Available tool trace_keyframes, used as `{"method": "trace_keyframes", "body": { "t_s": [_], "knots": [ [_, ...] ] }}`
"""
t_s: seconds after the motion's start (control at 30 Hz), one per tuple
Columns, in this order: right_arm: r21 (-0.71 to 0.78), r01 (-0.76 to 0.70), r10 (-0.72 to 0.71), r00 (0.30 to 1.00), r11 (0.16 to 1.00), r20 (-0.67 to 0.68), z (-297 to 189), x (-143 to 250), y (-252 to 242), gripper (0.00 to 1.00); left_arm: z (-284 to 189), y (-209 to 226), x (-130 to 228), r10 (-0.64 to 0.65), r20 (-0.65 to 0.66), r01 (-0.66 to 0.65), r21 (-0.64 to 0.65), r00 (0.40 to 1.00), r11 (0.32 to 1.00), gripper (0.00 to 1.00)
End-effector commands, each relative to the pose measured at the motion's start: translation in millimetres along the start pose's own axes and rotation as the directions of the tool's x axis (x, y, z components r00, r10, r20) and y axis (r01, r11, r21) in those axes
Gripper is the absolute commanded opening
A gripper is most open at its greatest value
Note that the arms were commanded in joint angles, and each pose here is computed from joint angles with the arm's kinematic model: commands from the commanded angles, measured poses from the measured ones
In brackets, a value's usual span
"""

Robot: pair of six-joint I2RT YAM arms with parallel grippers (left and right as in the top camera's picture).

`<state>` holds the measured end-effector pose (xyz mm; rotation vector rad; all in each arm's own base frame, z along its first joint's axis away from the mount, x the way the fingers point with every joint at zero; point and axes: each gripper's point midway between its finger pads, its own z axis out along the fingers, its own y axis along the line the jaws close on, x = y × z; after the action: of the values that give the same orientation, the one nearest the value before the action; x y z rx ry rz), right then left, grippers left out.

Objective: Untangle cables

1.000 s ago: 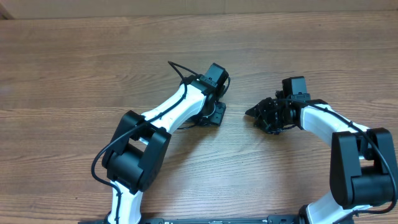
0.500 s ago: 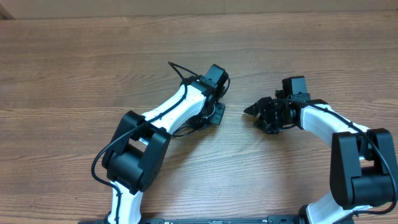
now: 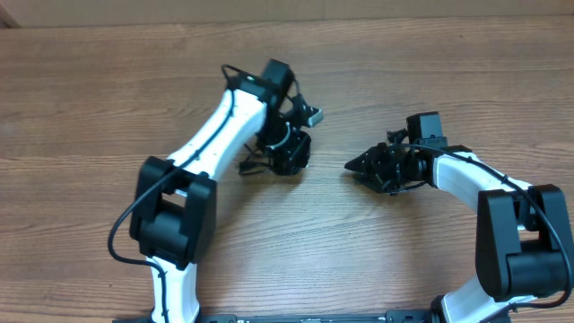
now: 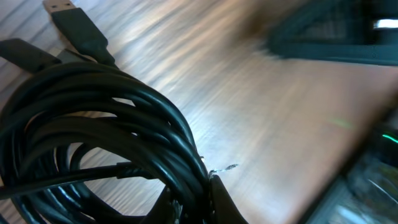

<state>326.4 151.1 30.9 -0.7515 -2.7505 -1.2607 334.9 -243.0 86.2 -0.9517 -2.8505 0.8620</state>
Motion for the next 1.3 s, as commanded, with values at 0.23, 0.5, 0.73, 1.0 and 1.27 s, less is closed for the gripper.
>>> {"method": "trace_keyframes", "body": {
  "t_s": [0.23,0.5,0.73,1.0,1.27],
  "knots": [
    [-0.367,0.116,-0.198,0.961,0.923,-0.194,-13,36,62,0.41,-65,-40,-15,0.175,0.333,-0.310,0.411,0.927,0.857,0.04],
    [-0.518,0.195,-0.341,0.918,0.833,-0.203,-28,46,89,0.43,-76,-43,-2,0.251,0.388,-0.412,0.418,0.887,0.809,0.04],
    [-0.634,0.293,-0.509,0.840,0.716,-0.186,-37,65,111,0.43,-83,-55,4,0.305,0.450,-0.502,0.428,0.840,0.752,0.04],
    [-0.677,0.372,-0.613,0.776,0.635,-0.148,-36,78,129,0.34,-93,-65,-2,0.214,0.479,-0.462,0.491,0.851,0.739,0.04],
    [-0.678,0.401,-0.622,0.776,0.617,-0.107,-39,73,143,0.31,-103,-74,-6,0.151,0.505,-0.447,0.538,0.850,0.714,0.04]
  ]
}}
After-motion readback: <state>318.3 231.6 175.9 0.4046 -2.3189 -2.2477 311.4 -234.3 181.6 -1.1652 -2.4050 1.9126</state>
